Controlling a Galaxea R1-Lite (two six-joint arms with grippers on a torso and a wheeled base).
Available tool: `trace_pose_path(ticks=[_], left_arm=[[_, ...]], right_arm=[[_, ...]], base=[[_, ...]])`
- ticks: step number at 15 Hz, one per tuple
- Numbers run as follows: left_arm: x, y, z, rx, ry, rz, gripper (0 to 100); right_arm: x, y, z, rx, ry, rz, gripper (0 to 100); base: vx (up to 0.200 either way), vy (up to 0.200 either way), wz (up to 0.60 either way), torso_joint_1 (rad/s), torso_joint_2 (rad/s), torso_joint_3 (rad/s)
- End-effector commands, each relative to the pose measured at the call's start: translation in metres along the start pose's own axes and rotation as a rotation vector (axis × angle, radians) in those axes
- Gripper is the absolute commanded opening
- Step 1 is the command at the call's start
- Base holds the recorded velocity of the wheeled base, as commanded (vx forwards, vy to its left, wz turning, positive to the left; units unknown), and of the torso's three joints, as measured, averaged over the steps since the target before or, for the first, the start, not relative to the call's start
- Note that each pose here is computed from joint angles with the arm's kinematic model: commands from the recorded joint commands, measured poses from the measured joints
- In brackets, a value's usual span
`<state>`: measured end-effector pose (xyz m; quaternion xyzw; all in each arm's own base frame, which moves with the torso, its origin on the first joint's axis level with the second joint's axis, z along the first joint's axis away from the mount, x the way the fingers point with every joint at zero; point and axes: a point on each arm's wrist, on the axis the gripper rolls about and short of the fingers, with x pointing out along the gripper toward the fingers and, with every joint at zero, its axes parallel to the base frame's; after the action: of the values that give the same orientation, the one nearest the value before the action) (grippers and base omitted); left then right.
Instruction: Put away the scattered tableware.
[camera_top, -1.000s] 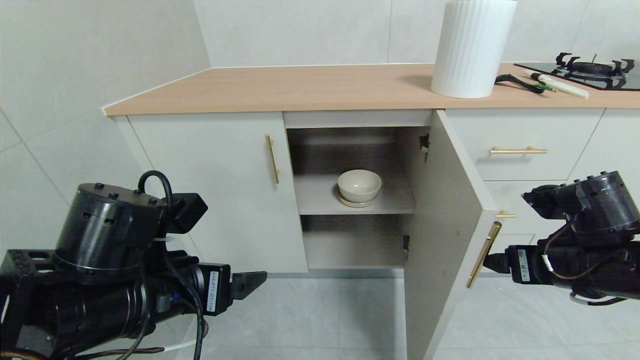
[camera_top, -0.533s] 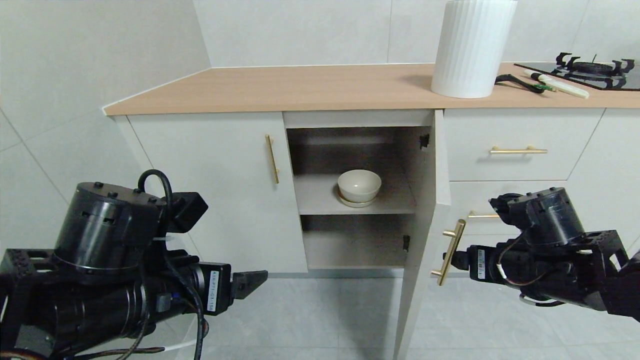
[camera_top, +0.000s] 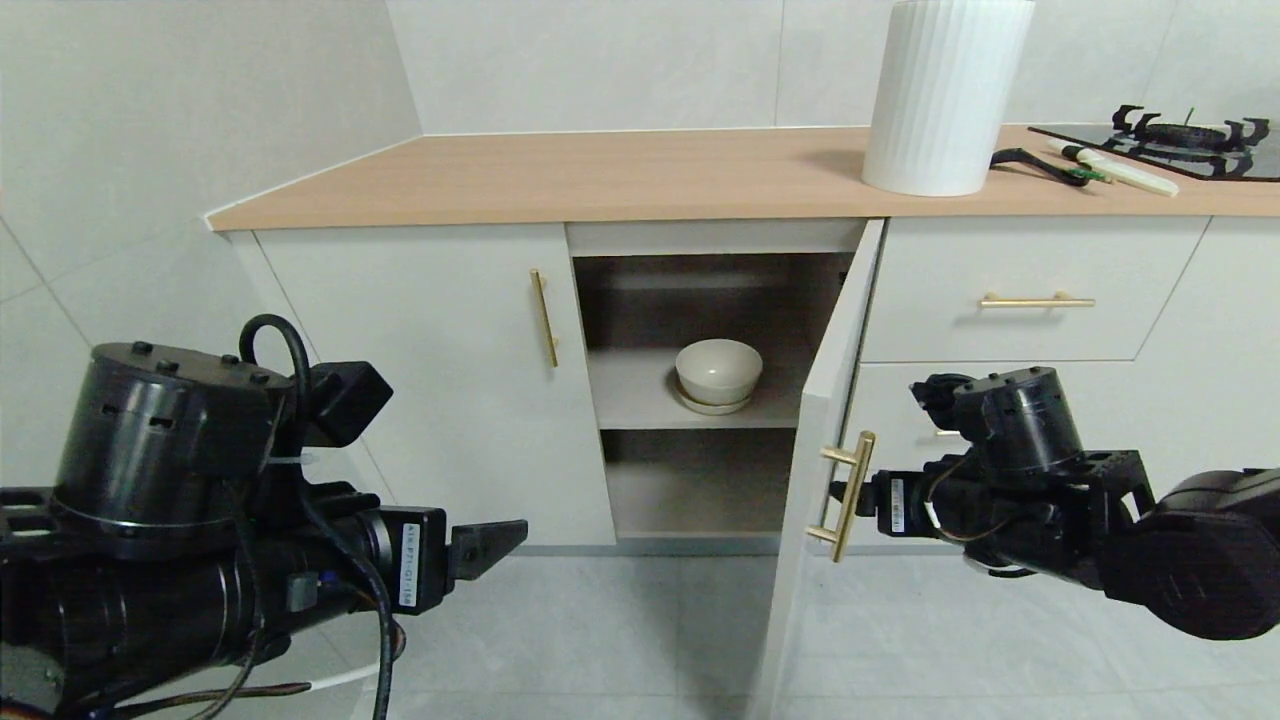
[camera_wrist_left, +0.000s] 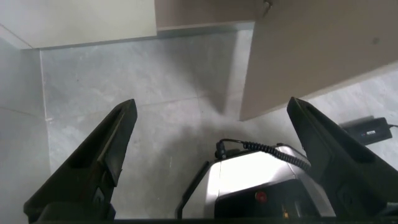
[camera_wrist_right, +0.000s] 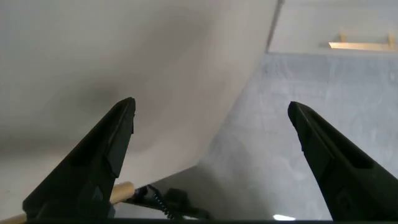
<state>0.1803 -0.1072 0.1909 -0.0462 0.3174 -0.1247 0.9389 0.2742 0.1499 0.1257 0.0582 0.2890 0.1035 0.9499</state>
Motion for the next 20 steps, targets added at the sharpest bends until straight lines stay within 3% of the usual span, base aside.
trace_pose_path(ticks=[1, 4, 10, 17, 20], left_arm=[[-0.001, 0.0, 0.0, -0.001, -0.003, 0.0, 100], [0.001, 0.0, 0.0, 0.002, 0.003, 0.002, 100], [0.006, 0.0, -0.003, 0.007, 0.023, 0.008, 100], [0.007, 0.0, -0.003, 0.007, 0.028, 0.012, 100], [0.007, 0.0, -0.003, 0.007, 0.028, 0.012, 100]], right_arm=[[0.022, 0.011, 0.014, -0.057, -0.017, 0.023, 100], [0.049, 0.014, 0.004, -0.06, 0.018, 0.013, 100], [0.082, 0.013, 0.006, 0.027, -0.129, 0.032, 100], [0.097, 0.017, 0.016, 0.166, -0.176, 0.051, 100], [0.105, 0.019, 0.016, 0.193, -0.189, 0.027, 100]], base=[[0.0, 0.0, 0.0, 0.0, 0.0, 0.0], [0.0, 0.0, 0.0, 0.0, 0.0, 0.0], [0.0, 0.0, 0.0, 0.0, 0.0, 0.0], [0.0, 0.0, 0.0, 0.0, 0.0, 0.0], [0.2, 0.0, 0.0, -0.006, 0.0, 0.002]])
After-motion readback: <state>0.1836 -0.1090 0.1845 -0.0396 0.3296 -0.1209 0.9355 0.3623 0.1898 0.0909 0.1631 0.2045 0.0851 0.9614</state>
